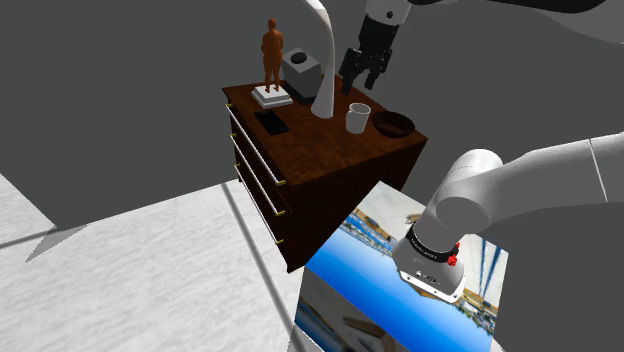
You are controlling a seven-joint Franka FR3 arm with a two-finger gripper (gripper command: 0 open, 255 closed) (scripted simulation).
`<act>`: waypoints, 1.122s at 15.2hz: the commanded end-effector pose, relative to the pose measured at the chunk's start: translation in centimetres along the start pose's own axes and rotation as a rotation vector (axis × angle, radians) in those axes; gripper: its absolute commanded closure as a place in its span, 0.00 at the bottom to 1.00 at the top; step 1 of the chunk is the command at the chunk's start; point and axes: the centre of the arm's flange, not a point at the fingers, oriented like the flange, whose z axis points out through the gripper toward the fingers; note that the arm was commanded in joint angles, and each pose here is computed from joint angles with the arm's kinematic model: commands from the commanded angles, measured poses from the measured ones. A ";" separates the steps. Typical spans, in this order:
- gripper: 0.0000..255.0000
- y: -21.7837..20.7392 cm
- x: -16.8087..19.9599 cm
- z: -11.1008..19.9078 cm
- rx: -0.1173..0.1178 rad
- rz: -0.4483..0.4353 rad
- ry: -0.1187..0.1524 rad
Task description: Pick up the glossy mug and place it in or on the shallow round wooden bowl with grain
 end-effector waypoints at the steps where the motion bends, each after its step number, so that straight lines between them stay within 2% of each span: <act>1: 0.00 0.0 0.0 0.0 0.000 0.000 0.000; 17: 0.00 16.9 7.9 9.8 -0.013 0.020 -0.020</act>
